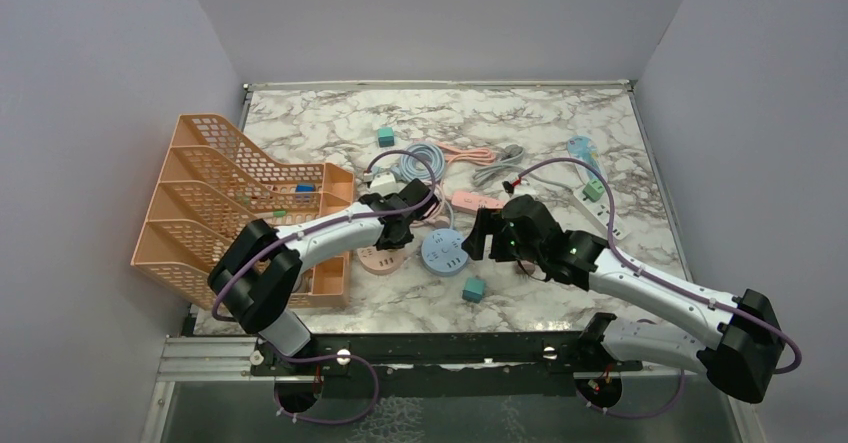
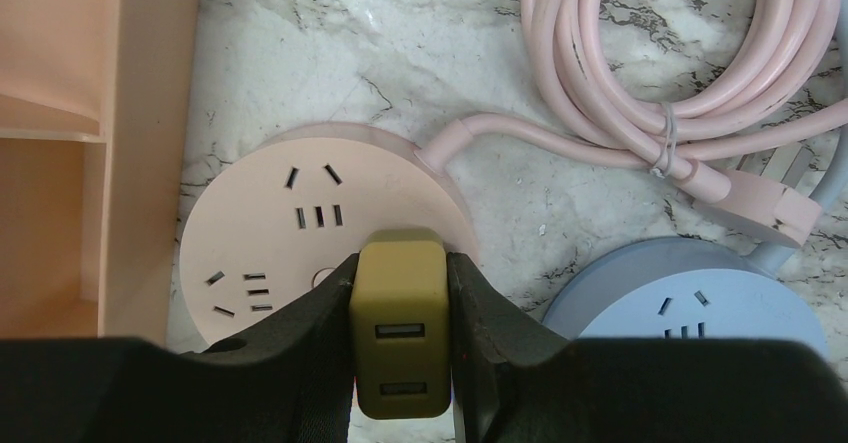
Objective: Insert the plug
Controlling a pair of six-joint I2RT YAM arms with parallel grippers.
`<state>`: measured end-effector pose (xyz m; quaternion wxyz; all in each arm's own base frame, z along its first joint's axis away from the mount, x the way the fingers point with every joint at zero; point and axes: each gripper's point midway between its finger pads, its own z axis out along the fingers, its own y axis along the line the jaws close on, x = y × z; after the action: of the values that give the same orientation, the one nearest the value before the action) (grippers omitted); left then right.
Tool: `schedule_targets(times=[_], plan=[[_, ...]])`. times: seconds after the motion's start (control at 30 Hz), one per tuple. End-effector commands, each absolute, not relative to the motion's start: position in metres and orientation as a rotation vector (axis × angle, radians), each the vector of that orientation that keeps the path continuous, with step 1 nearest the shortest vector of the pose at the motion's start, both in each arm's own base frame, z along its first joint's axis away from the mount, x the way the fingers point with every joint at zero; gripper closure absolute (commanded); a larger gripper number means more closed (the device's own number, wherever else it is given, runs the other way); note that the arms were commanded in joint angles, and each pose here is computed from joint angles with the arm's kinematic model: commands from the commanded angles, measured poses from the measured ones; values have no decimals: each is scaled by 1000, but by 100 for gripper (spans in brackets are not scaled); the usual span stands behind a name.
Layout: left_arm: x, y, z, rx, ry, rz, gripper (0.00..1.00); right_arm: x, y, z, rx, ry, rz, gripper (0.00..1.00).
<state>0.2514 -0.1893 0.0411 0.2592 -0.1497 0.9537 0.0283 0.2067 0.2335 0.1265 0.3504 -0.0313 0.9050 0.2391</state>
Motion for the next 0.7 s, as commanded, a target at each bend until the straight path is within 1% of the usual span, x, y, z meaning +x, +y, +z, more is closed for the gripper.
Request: schedule_targets(times=[0.0, 0.07, 0.17, 0.2, 0.3, 0.4, 0.43, 0.53, 0.6, 0.67], plan=[[225, -188, -11, -445, 2718, 67, 100, 205, 234, 122, -73, 2351, 619, 26], [226, -188, -8, -448, 2712, 51, 100, 205, 233, 123, -70, 2350, 620, 26], [235, -194, 11, -412, 2668, -1, 100, 204, 233, 125, -70, 2350, 617, 26], [240, -195, 20, -401, 2646, -14, 96, 204, 232, 126, -70, 2350, 614, 26], [252, -198, 52, -368, 2583, -45, 72, 204, 230, 129, -64, 2348, 606, 26], [263, -202, 85, -347, 2526, -78, 47, 202, 226, 129, -54, 2360, 592, 25], [265, -202, 95, -337, 2512, -83, 41, 201, 224, 127, -49, 2370, 586, 25], [271, -201, 123, -315, 2464, -109, 29, 193, 225, 122, -65, 2410, 596, 26], [272, -200, 141, -298, 2432, -133, 25, 186, 228, 116, -117, 2442, 616, 25], [273, -200, 158, -280, 2397, -172, 24, 180, 229, 107, -153, 2498, 605, 25]])
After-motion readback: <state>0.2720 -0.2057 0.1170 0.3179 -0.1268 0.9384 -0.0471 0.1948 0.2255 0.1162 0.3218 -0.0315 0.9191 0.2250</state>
